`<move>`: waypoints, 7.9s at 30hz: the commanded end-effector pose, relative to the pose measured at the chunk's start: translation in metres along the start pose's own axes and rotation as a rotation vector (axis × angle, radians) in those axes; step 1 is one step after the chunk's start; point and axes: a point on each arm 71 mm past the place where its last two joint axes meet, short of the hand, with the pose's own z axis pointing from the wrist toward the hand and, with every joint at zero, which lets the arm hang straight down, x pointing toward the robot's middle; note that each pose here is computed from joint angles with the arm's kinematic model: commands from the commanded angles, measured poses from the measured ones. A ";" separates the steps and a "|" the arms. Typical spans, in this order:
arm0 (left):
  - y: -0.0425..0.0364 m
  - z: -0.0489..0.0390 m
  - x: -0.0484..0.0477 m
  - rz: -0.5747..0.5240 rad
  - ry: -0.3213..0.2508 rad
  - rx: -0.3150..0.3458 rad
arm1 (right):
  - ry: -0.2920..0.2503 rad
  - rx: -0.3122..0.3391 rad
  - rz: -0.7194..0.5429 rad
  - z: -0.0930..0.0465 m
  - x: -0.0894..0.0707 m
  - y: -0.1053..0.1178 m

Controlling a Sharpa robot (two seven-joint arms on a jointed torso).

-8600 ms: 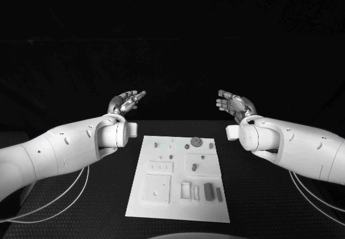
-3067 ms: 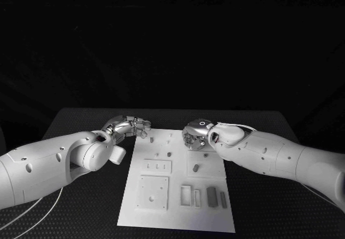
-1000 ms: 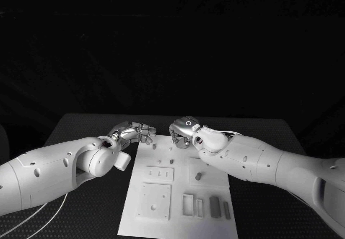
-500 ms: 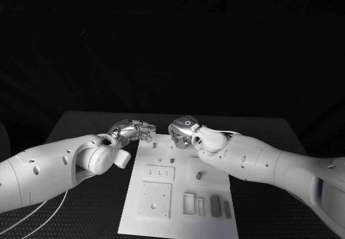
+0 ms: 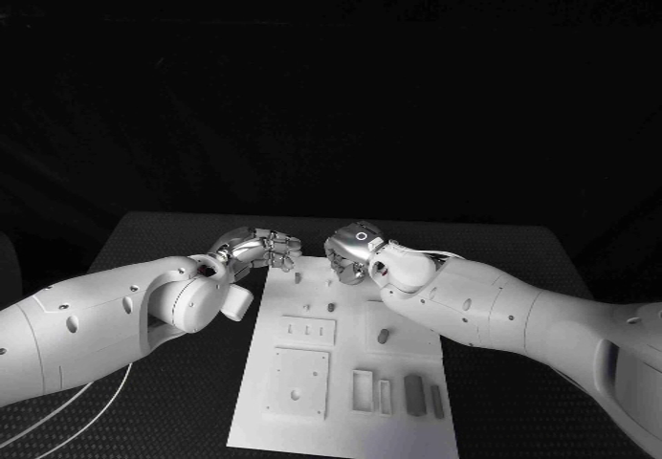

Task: Assemble the parts on the task board

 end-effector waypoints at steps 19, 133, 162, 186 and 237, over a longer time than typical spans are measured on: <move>-0.0039 0.0019 0.0038 -0.005 0.014 0.013 | 0.038 -0.010 -0.010 0.002 0.005 0.004; -0.0024 0.0035 -0.0019 -0.001 0.001 0.004 | 0.020 0.057 0.008 -0.006 0.006 -0.007; -0.0007 -0.0032 -0.0155 0.001 -0.027 0.004 | 0.035 0.160 0.346 -0.067 -0.036 -0.086; 0.0001 -0.0025 -0.0132 -0.002 -0.007 -0.001 | 0.124 0.214 0.341 -0.072 -0.007 -0.100; 0.0004 -0.0017 -0.0134 -0.002 -0.010 -0.005 | 0.211 0.217 0.343 -0.070 0.024 -0.091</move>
